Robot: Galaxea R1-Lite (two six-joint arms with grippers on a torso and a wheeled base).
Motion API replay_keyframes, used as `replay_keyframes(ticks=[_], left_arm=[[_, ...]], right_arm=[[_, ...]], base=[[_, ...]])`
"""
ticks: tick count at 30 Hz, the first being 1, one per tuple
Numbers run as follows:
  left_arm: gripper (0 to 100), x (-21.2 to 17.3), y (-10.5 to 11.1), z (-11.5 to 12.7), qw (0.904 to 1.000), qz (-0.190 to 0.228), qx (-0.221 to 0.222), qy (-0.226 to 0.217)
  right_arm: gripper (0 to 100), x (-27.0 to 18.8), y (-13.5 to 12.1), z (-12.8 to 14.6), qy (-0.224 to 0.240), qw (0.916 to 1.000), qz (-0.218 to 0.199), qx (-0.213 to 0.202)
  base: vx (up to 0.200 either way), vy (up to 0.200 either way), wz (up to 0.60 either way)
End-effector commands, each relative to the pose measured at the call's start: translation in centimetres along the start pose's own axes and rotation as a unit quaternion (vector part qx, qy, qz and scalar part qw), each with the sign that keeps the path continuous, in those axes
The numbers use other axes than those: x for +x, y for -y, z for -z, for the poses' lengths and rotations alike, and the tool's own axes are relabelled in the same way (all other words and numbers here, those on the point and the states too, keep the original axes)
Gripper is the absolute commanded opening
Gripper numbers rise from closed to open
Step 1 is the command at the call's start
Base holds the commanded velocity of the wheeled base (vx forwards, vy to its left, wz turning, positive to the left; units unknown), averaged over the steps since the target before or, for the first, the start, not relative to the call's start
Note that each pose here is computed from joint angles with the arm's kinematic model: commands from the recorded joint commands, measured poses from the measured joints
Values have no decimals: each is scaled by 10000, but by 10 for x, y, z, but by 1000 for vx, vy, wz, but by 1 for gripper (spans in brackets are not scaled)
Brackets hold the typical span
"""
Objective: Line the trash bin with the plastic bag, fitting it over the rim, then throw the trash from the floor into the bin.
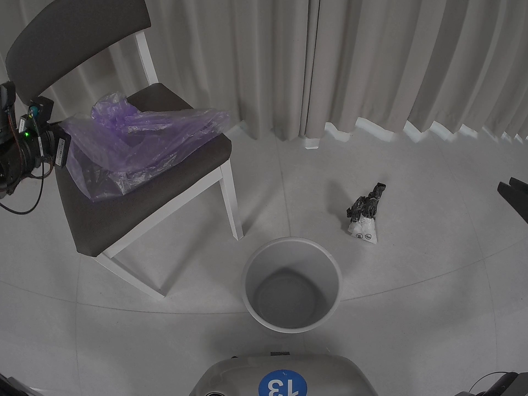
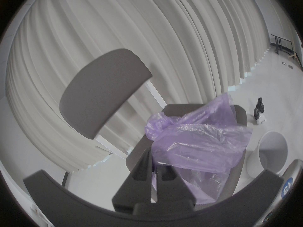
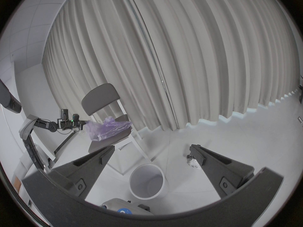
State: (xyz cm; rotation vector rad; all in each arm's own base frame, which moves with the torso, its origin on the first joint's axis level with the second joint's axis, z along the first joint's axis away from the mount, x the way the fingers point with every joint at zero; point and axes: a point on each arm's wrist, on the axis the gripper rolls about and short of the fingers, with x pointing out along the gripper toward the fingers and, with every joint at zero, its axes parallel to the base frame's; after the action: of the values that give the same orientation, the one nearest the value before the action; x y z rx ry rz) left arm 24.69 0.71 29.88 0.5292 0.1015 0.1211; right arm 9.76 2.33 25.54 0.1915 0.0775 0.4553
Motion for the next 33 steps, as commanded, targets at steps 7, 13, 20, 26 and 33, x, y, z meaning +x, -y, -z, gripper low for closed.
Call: replay_keyframes(ticks=[7,13,20,26,33], left_arm=[[0,-19,-7,-29,9983,-29,-250,531],[0,-25,-6,-36,9967,45,-468,659],[0,-33,1,-55,9922,276,-646,1033],[0,-46,6,-77,9819,566,-1060,1465],[0,-56,11,-93,9717,838,-1293,1791]], right_arm=[[100,40,4,-25,-50,9996,289,-57],[100,60,8,-32,-54,9971,667,-353],[100,71,-6,-20,-358,9988,175,-292],[100,96,-12,2,-820,9964,-66,-194],[100,105,-22,17,-863,9956,-290,-242]], base=[[0,0,0],[0,0,0],[0,0,0],[0,0,0],[0,0,0]])
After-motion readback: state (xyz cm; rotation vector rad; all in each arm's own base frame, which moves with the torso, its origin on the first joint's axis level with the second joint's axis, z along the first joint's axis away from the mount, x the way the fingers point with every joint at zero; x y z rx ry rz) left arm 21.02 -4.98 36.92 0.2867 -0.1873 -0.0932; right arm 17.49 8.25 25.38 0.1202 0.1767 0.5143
